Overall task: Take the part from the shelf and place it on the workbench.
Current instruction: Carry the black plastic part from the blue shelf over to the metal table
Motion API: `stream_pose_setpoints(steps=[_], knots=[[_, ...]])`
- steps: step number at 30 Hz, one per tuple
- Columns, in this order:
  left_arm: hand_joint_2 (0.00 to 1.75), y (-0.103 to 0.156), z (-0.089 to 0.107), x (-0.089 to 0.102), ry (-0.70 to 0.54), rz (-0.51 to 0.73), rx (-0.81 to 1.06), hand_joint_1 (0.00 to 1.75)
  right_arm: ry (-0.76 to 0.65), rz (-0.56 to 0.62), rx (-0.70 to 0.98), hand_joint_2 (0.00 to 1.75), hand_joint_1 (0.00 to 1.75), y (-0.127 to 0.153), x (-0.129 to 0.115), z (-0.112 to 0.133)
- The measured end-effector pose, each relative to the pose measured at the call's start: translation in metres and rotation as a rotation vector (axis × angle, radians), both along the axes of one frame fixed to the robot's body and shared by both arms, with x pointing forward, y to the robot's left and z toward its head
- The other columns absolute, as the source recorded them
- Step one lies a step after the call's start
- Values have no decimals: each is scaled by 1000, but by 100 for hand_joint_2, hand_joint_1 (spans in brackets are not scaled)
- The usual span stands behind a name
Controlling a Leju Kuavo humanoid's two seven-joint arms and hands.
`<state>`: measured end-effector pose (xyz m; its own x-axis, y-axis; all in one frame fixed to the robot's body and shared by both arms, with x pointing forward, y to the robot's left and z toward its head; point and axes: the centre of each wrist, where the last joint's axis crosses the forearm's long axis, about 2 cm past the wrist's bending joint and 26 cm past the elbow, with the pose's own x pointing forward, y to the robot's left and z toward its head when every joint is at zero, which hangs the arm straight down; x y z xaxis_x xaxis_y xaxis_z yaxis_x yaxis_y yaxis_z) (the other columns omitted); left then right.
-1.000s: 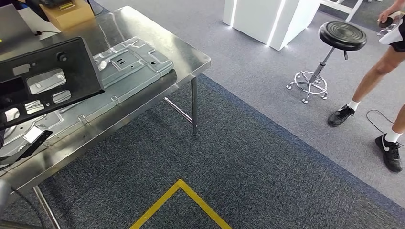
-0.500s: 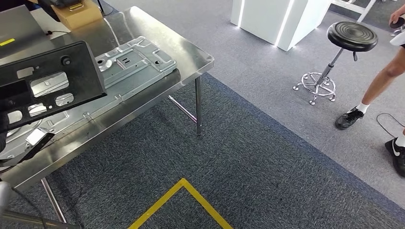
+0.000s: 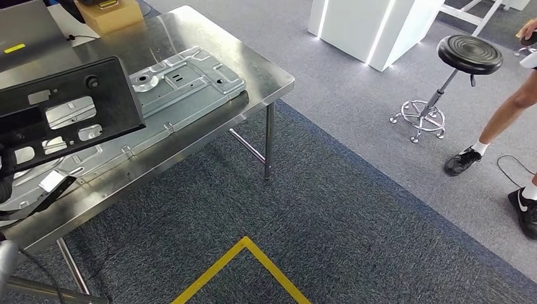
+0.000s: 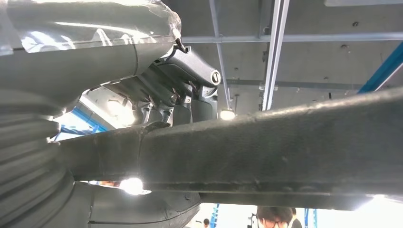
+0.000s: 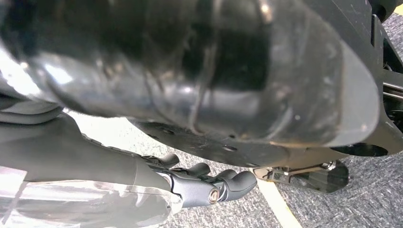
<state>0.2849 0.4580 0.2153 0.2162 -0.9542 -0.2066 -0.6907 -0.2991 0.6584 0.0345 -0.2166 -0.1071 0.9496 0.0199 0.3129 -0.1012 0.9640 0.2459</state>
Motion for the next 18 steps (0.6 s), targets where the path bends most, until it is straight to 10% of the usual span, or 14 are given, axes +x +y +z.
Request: stream_pose_setpoints(steps=[18], knots=[[175, -3, -1, 1, 11, -3, -3, 175, 0, -1, 2, 0, 0, 0, 0, 0]])
